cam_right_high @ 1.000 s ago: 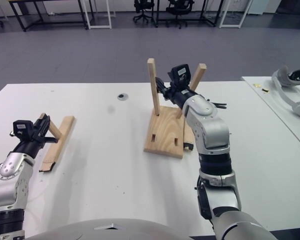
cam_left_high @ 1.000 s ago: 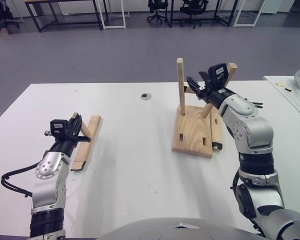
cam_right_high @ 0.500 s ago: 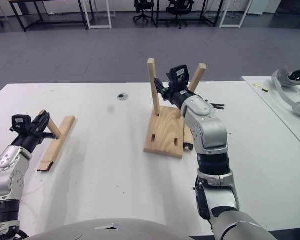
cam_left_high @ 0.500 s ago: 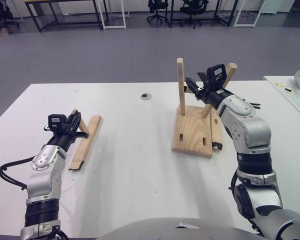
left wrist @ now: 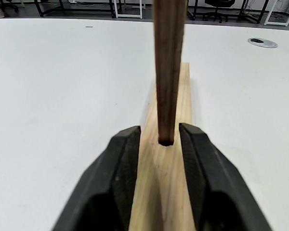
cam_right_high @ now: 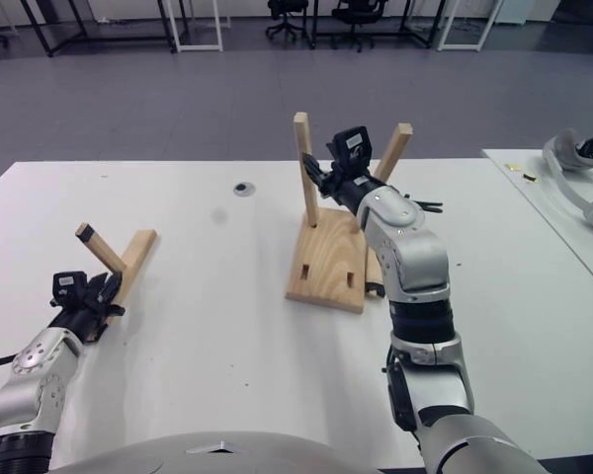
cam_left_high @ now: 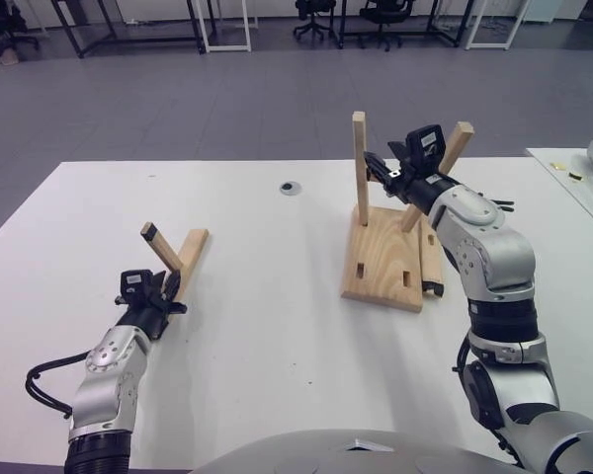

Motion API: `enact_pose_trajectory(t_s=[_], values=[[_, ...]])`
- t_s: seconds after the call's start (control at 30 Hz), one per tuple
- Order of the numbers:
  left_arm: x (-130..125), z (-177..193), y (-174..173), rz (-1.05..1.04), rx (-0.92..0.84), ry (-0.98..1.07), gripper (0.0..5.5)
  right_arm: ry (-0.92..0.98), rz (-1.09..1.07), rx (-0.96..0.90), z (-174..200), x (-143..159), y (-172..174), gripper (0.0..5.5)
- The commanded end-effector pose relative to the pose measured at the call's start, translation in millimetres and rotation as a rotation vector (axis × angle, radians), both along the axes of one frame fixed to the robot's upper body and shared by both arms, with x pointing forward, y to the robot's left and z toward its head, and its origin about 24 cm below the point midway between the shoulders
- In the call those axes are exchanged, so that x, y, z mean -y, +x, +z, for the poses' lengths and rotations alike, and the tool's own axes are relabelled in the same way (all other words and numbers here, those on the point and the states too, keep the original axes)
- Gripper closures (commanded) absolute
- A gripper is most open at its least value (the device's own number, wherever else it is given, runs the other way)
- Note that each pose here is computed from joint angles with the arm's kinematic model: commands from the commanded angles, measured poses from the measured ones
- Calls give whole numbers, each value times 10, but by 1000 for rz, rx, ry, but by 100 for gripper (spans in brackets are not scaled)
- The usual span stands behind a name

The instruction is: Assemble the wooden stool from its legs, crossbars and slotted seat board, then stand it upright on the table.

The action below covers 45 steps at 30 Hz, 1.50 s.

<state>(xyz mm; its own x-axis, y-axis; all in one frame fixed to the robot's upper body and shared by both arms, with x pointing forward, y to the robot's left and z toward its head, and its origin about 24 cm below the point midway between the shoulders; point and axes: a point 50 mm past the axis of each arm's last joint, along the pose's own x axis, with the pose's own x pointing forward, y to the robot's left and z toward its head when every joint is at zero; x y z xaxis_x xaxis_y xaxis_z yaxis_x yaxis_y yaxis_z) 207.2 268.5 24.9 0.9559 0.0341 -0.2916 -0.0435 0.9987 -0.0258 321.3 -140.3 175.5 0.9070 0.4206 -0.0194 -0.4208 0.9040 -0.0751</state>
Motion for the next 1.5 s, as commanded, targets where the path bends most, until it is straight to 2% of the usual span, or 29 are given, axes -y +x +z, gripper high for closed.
enact_pose_trajectory(t_s=[0.03, 0.2, 0.53, 0.6, 0.63, 0.8, 1.0, 1.3, 1.4, 1.5], values=[[-36, -93, -46, -9, -92, 74, 341, 2, -7, 7, 24, -5, -22, 293], [-120, -99, 37, -145, -258, 199, 255, 13, -23, 0, -4, -1, -42, 293], [-142, 158, 333, -293, -116, 119, 88, 26, -31, -6, -44, -19, -60, 293], [-171, 40, 289, -293, -211, 86, 53, 27, -28, -7, -49, -30, -65, 293], [-188, -58, 235, -299, -309, 43, 53, 27, -27, -7, -49, -35, -65, 293], [-332, -333, 75, -349, -656, -12, 129, 33, -39, -4, -43, -44, -54, 293], [-307, -522, -150, -449, -808, -44, 213, 46, -54, -10, -60, -42, -69, 293], [-373, -553, -126, -416, -770, 87, 323, 49, -56, -11, -52, -34, -68, 293], [-375, -522, -7, -358, -673, 120, 343, 35, -67, -14, -52, -18, -57, 293], [-234, -337, 272, -374, -496, 93, 346, 44, -61, -22, -44, -13, -43, 293]])
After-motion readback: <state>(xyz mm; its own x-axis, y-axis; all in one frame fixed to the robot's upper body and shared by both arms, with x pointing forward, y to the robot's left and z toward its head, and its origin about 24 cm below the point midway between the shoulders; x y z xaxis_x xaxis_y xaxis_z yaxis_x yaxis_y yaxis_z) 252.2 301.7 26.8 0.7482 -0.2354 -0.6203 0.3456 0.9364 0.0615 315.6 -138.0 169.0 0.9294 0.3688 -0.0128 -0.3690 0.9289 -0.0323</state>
